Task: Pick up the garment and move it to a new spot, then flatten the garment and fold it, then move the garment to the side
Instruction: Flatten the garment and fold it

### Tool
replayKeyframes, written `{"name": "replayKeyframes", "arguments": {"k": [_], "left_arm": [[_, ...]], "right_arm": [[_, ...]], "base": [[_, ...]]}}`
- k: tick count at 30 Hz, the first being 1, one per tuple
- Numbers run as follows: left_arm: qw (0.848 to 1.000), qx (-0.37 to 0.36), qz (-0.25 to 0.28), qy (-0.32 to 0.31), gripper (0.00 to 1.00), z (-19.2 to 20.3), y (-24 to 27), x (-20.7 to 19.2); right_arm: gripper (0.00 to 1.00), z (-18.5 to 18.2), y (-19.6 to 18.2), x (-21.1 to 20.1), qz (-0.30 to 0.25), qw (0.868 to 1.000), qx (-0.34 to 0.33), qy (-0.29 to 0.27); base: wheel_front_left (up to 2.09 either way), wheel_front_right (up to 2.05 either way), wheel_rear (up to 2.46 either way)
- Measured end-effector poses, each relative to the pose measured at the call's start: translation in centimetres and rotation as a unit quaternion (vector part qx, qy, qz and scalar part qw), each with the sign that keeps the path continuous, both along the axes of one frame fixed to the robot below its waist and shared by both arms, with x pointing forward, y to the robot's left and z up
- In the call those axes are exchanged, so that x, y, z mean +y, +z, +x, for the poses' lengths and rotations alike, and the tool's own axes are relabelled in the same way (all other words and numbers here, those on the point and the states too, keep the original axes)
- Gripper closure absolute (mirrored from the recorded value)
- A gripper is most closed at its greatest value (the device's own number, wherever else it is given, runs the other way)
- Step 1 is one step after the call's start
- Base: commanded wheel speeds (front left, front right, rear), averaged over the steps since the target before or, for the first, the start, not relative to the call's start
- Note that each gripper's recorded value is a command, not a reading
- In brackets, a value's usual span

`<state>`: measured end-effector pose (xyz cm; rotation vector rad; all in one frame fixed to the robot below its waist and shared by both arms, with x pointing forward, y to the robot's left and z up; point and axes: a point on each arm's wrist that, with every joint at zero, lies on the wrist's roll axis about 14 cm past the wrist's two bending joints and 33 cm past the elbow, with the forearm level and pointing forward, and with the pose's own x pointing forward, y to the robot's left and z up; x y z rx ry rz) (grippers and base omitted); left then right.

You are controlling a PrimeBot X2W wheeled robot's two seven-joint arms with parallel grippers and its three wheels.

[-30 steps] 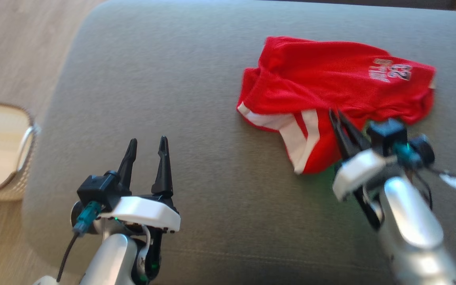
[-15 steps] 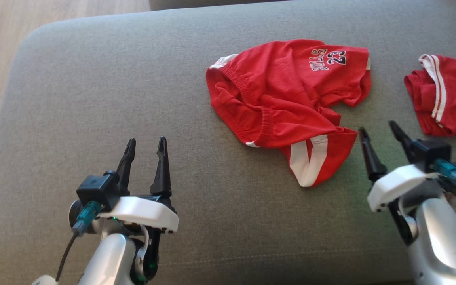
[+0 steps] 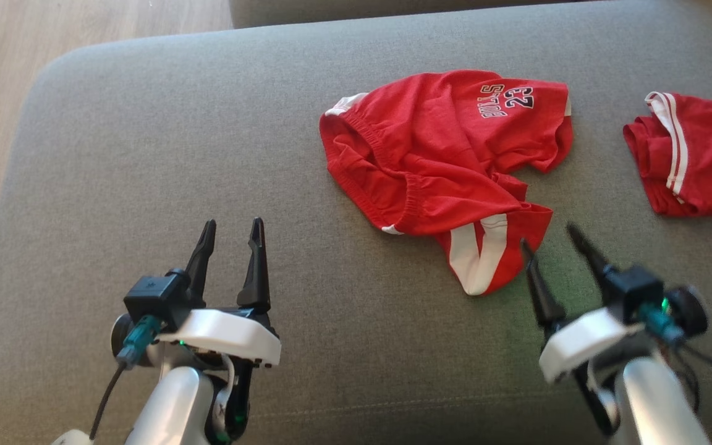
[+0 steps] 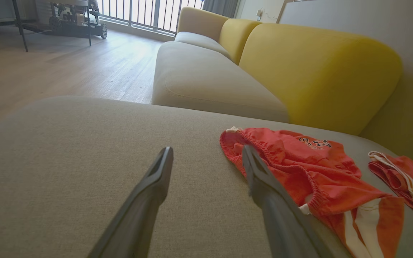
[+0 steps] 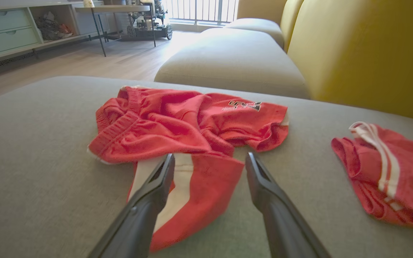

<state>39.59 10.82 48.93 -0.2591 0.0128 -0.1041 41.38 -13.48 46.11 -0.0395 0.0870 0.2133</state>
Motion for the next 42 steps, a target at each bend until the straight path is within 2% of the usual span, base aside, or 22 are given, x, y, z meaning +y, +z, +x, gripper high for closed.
{"name": "replayKeyframes", "arguments": {"k": [3, 7, 15, 22, 31, 32, 33, 34, 42], "left_arm": [[1.000, -0.002, 0.000, -0.002, 0.00, -0.2, 0.1, -0.1], [1.000, -0.003, 0.001, -0.001, 0.00, -0.3, 0.2, 0.0], [1.000, 0.001, 0.004, 0.012, 0.00, -0.7, 0.0, 0.8], [1.000, 0.006, 0.002, 0.029, 0.00, -0.9, -0.3, 2.0], [0.998, 0.020, 0.003, 0.054, 0.00, -1.1, -1.1, 3.6], [0.998, 0.021, 0.004, 0.055, 0.00, -1.1, -1.2, 3.7], [0.998, 0.022, 0.004, 0.056, 0.00, -1.1, -1.3, 3.8], [0.998, 0.024, 0.004, 0.057, 0.00, -1.1, -1.4, 3.8], [0.999, 0.024, 0.002, 0.049, 0.00, -0.7, -1.5, 3.3]], "right_arm": [[0.00, -1.4, -1.5, 0.2, 0.003, 1.000, 0.024, 0.002], [0.00, -1.2, -1.2, 0.7, 0.012, 1.000, 0.020, 0.007], [0.00, 0.4, -1.0, 2.5, -0.003, 0.999, 0.021, 0.034], [0.00, 2.0, -3.0, 3.0, -0.018, 0.997, 0.061, 0.039], [0.00, 3.5, -4.7, 4.1, -0.024, 0.995, 0.082, 0.051], [0.05, 3.6, -4.9, 4.0, -0.025, 0.995, 0.085, 0.051], [0.45, 3.5, -5.2, 4.0, -0.025, 0.994, 0.088, 0.050], [1.00, 3.5, -5.4, 4.0, -0.025, 0.994, 0.092, 0.050], [1.00, 3.8, -5.3, 3.0, -0.025, 0.995, 0.091, 0.036]], "base": [[0.00, 0.00, 0.00], [0.00, 0.00, 0.00], [0.00, 0.00, 0.00], [0.00, 0.00, 0.00], [0.00, 0.00, 0.00], [0.00, 0.00, 0.00], [0.00, 0.00, 0.00], [0.00, 0.00, 0.00], [0.00, 0.00, 0.00]]}}
